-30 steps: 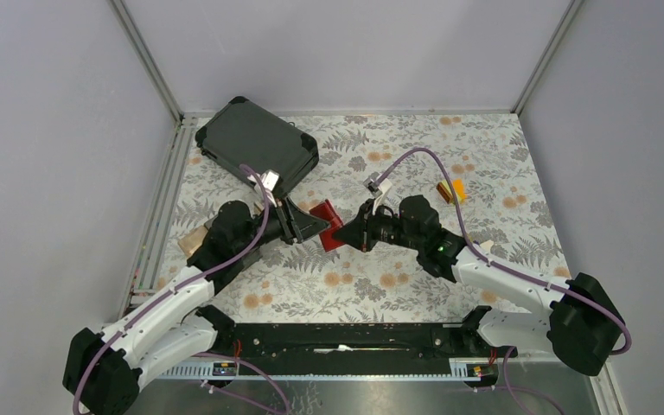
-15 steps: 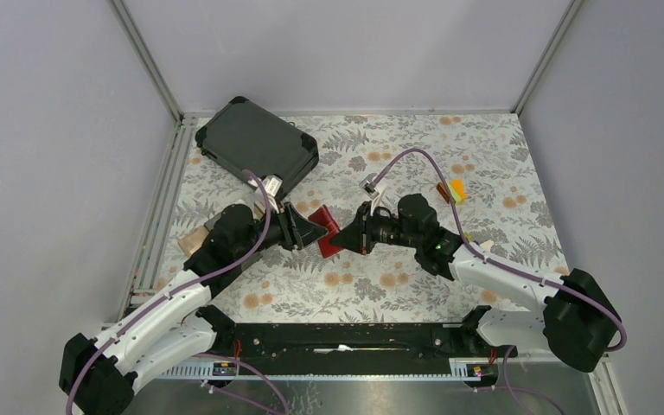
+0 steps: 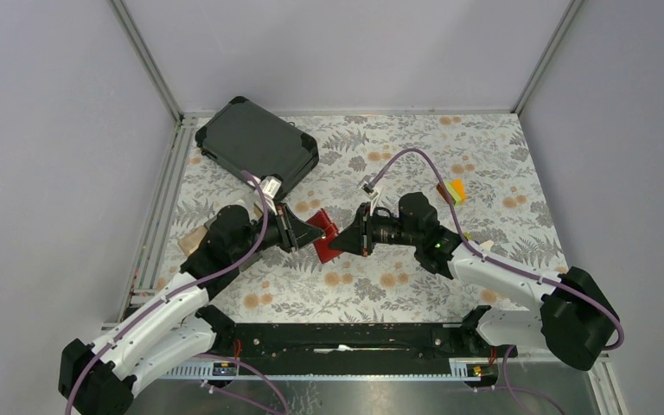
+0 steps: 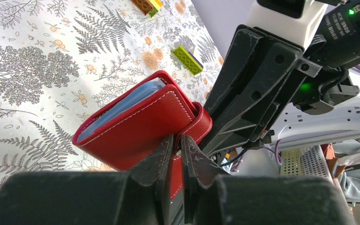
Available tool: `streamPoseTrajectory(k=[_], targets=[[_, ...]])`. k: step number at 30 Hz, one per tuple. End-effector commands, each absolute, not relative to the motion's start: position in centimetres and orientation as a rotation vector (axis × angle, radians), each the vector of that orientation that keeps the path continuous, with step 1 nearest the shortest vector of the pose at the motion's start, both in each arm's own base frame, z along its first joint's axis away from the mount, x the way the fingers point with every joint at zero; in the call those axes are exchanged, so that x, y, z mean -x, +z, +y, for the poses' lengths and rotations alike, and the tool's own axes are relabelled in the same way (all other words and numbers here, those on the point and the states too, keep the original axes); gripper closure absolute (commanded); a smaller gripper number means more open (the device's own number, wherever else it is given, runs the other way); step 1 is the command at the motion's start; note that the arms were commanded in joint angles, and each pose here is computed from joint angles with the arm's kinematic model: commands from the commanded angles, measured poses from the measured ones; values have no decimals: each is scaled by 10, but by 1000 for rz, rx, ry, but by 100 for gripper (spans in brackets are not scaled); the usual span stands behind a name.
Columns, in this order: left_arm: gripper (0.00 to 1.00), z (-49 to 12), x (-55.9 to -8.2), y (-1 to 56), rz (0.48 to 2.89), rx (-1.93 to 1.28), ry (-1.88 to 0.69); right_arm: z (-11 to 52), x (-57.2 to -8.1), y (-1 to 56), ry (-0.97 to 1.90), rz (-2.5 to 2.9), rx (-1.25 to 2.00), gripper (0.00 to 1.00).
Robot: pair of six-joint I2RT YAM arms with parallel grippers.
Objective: Put the credit cards into the card holder
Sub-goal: Open the card holder at the center of the board.
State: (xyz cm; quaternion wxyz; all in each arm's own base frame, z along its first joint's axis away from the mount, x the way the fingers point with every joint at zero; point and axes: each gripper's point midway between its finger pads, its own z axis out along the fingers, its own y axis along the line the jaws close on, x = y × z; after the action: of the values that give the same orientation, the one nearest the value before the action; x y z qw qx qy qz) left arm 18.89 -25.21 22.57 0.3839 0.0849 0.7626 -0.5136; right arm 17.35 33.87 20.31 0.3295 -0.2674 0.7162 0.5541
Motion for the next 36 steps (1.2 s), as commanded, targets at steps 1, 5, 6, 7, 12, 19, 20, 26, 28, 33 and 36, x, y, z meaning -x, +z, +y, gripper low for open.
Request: streamPoseTrajectory(k=[1, 5, 6, 7, 12, 19, 20, 26, 28, 33, 36], targets=[[89, -261, -177, 255, 1822, -309, -1416, 350, -165, 243, 1549, 1707, 778, 100], [92, -266, -167, 255, 1818, -350, -1488, 350, -167, 239, 1544, 1716, 779, 100], [93, -266, -165, 254, 1820, -358, -1496, 351, -168, 239, 1542, 1720, 776, 100], [95, -267, -164, 255, 1819, -367, -1503, 351, -169, 237, 1539, 1724, 772, 100], [100, -265, -164, 253, 1833, -361, -1487, 350, -186, 229, 1455, 1785, 702, 100], [100, -263, -182, 251, 1894, -221, -1435, 348, -224, 200, 1206, 1938, 589, 100], [100, -264, -185, 250, 1911, -193, -1437, 348, -228, 197, 1162, 1944, 583, 100], [100, -264, -197, 248, 1926, -92, -1427, 344, -238, 192, 1049, 1951, 537, 100], [98, -258, -203, 242, 1954, -56, -1359, 343, -233, 196, 1068, 1922, 553, 100], [55, -243, -217, 252, 1928, -12, -1221, 331, -222, 198, 1068, 1844, 599, 100], [37, -239, -223, 264, 1887, 21, -1200, 326, -211, 203, 1106, 1773, 630, 100]])
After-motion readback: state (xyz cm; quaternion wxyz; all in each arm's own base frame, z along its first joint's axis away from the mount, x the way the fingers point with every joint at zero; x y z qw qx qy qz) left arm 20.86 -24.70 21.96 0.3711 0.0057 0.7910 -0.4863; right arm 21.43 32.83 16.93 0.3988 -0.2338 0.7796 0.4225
